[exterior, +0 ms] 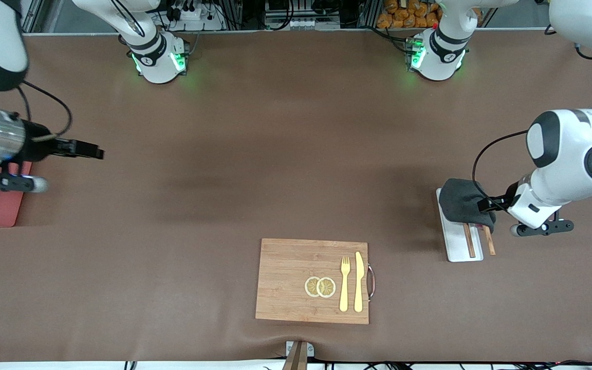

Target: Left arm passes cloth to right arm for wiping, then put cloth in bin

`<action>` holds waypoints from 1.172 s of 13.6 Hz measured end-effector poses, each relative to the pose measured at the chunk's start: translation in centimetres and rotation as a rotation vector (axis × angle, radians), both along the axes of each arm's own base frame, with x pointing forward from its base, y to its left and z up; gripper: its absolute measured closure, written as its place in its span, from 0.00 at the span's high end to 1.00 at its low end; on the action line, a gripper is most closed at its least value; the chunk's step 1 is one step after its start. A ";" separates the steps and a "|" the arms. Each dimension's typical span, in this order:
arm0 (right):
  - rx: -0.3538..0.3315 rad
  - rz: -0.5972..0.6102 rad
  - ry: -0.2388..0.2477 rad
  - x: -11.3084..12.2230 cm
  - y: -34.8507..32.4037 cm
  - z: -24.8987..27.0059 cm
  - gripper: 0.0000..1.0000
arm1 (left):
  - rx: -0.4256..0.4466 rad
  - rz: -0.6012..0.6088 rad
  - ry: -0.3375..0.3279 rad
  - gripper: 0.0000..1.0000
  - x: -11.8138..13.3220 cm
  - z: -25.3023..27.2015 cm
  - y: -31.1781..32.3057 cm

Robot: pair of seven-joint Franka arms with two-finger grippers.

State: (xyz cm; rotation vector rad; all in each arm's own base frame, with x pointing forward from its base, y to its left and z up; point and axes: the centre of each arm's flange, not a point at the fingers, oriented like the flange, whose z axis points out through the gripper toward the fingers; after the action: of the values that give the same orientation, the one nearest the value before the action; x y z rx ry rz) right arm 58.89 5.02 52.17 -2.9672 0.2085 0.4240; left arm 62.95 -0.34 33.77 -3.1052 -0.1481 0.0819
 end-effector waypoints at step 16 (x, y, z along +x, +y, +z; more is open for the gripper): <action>-0.056 -0.385 0.066 -1.6 17.2 -0.5 1.00 | -0.002 -0.017 -0.026 0.04 1.1 -1.8 -0.9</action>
State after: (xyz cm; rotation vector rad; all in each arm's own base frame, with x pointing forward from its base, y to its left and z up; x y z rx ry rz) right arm 57.29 22.17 51.70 -2.8684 0.7919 0.4688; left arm 64.05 -1.22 31.98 -3.1096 -0.1220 0.0418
